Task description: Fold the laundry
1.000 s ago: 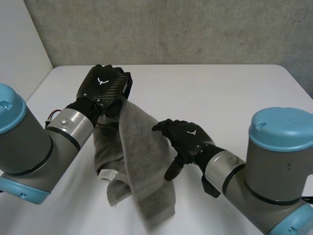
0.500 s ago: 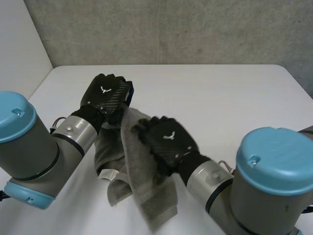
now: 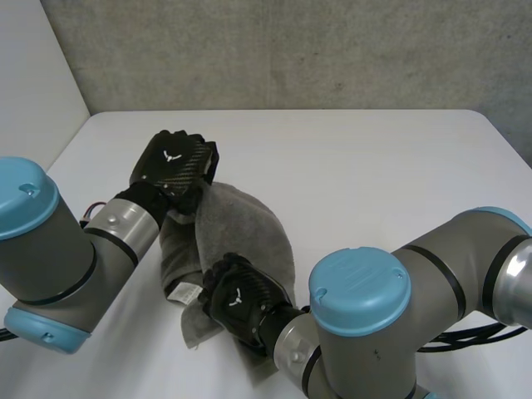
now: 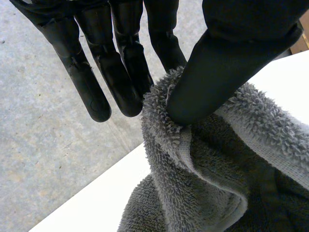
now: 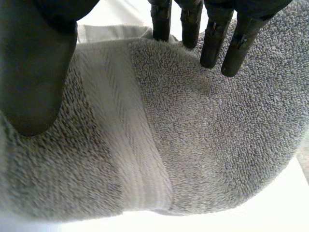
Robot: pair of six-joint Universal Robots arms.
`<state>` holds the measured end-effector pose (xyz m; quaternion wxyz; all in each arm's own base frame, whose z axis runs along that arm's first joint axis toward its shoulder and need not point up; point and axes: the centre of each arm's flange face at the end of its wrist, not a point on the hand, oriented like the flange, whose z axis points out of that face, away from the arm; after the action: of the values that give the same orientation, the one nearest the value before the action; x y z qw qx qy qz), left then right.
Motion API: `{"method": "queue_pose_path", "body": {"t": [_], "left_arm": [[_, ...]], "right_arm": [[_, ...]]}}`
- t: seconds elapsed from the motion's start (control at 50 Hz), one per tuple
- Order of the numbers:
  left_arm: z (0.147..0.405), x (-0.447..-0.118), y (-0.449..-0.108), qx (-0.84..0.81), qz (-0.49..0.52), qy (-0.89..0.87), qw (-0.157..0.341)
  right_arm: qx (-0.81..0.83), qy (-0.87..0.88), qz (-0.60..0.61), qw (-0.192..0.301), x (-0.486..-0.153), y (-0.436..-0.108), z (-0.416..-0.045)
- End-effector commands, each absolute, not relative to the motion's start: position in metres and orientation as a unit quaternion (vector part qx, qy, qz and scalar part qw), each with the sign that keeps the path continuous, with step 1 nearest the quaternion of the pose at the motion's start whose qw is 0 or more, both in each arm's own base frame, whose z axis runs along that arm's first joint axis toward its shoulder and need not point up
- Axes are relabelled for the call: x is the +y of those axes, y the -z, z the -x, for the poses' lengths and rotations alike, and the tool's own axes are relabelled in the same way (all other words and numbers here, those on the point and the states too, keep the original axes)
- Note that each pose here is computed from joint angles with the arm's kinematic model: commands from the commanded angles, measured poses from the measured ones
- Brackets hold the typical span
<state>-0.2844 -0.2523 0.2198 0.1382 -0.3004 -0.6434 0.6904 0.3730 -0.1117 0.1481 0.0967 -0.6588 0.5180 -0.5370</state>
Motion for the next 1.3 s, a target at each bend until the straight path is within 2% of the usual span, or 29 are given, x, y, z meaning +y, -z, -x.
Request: {"method": "queue_pose_path", "body": {"t": [0.02,0.1,0.14,0.2,0.24,0.26,0.3,0.42,0.46,0.58,0.72,0.8,0.9,0.94,0.96,1.0,1.02,1.04,1.06,1.12,1.3], "left_arm": [[0.281,-0.256,-0.220,-0.646,0.296,-0.691,0.133],[0.279,-0.257,-0.221,-0.646,0.294,-0.692,0.132],[0.278,-0.258,-0.221,-0.646,0.293,-0.693,0.130],[0.277,-0.257,-0.221,-0.647,0.293,-0.692,0.130],[0.277,-0.255,-0.220,-0.648,0.294,-0.691,0.131],[0.277,-0.255,-0.220,-0.648,0.294,-0.691,0.131],[0.277,-0.254,-0.219,-0.649,0.295,-0.689,0.132],[0.278,-0.254,-0.214,-0.653,0.296,-0.684,0.132],[0.280,-0.252,-0.211,-0.653,0.302,-0.681,0.135],[0.288,-0.247,-0.195,-0.664,0.315,-0.662,0.145],[0.310,-0.238,-0.173,-0.654,0.338,-0.656,0.166],[0.315,-0.235,-0.170,-0.649,0.344,-0.657,0.170],[0.316,-0.233,-0.171,-0.647,0.345,-0.658,0.172],[0.316,-0.232,-0.173,-0.646,0.343,-0.659,0.173],[0.316,-0.232,-0.173,-0.646,0.343,-0.659,0.173],[0.315,-0.231,-0.176,-0.646,0.343,-0.660,0.173],[0.315,-0.231,-0.176,-0.646,0.343,-0.660,0.173],[0.315,-0.231,-0.179,-0.644,0.342,-0.662,0.173],[0.315,-0.231,-0.179,-0.644,0.342,-0.662,0.173],[0.314,-0.230,-0.183,-0.641,0.339,-0.666,0.174],[0.317,-0.223,-0.196,-0.628,0.340,-0.676,0.181]], "right_arm": [[0.481,0.538,0.691,0.041,-0.112,-0.142,-0.372],[0.482,0.534,0.695,0.011,-0.116,-0.138,-0.368],[0.493,0.537,0.685,-0.021,-0.124,-0.138,-0.364],[0.499,0.542,0.675,-0.036,-0.129,-0.141,-0.362],[0.517,0.559,0.644,-0.066,-0.155,-0.149,-0.352],[0.517,0.559,0.644,-0.066,-0.156,-0.149,-0.352],[0.527,0.580,0.615,-0.086,-0.176,-0.166,-0.341],[0.535,0.600,0.584,-0.107,-0.199,-0.187,-0.328],[0.549,0.604,0.564,-0.124,-0.217,-0.195,-0.315],[0.562,0.590,0.564,-0.131,-0.235,-0.190,-0.301],[0.587,0.530,0.599,-0.125,-0.254,-0.160,-0.276],[0.602,0.532,0.582,-0.126,-0.262,-0.162,-0.268],[0.628,0.553,0.539,-0.094,-0.260,-0.171,-0.267],[0.651,0.590,0.475,-0.049,-0.259,-0.190,-0.268],[0.651,0.591,0.475,-0.049,-0.259,-0.190,-0.268],[0.674,0.620,0.401,0.020,-0.258,-0.205,-0.268],[0.674,0.620,0.400,0.021,-0.258,-0.205,-0.268],[0.686,0.625,0.369,0.055,-0.257,-0.207,-0.268],[0.686,0.625,0.369,0.056,-0.257,-0.207,-0.268],[0.719,0.607,0.311,0.138,-0.250,-0.199,-0.274],[0.745,0.576,0.297,0.161,-0.251,-0.175,-0.282]]}}
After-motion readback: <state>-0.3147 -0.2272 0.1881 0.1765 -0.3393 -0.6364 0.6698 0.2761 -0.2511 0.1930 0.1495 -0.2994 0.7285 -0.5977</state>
